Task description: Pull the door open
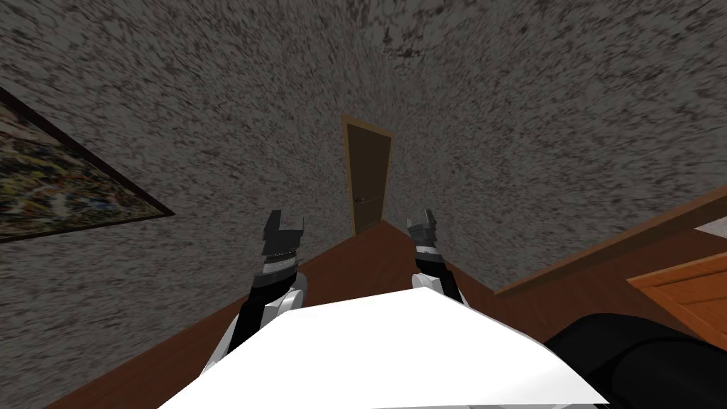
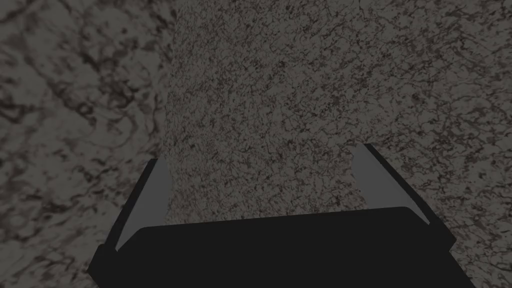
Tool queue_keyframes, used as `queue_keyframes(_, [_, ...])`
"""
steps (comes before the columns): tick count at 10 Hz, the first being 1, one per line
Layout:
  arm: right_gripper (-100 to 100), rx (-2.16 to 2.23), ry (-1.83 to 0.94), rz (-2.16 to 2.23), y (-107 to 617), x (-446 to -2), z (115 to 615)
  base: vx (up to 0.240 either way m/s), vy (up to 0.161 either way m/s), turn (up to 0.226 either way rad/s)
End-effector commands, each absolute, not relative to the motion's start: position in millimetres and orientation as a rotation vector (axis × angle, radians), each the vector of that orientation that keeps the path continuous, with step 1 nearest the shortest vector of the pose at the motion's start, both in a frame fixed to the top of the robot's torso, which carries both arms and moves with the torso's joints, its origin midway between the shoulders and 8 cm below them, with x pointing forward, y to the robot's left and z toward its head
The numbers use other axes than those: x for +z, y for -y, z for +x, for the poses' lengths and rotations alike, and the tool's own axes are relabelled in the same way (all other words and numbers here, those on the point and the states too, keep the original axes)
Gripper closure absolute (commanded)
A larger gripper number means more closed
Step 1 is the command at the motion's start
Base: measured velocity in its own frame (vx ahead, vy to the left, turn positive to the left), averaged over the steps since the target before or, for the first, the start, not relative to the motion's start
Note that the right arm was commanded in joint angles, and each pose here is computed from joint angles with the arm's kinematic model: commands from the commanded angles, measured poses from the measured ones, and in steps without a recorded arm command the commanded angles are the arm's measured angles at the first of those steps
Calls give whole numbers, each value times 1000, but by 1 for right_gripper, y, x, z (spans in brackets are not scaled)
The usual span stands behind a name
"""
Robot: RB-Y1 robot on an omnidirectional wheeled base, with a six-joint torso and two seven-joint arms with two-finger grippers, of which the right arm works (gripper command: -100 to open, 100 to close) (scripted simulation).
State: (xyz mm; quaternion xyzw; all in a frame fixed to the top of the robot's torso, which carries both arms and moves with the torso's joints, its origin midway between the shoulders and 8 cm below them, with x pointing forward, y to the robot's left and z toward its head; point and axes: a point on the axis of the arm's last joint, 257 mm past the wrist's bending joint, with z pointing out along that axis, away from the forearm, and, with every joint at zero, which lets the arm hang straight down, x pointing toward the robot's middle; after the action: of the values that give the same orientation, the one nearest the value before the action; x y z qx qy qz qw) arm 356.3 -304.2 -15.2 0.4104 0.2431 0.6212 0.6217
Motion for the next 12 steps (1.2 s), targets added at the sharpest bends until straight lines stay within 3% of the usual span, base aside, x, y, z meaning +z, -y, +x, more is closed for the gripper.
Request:
queue_keyframes(1, [-100,1434,-581,948,302,-25,362,80,-119,146])
queue_keyframes(12, [-100,1460,-723,998,292,-98,394,120,4,84])
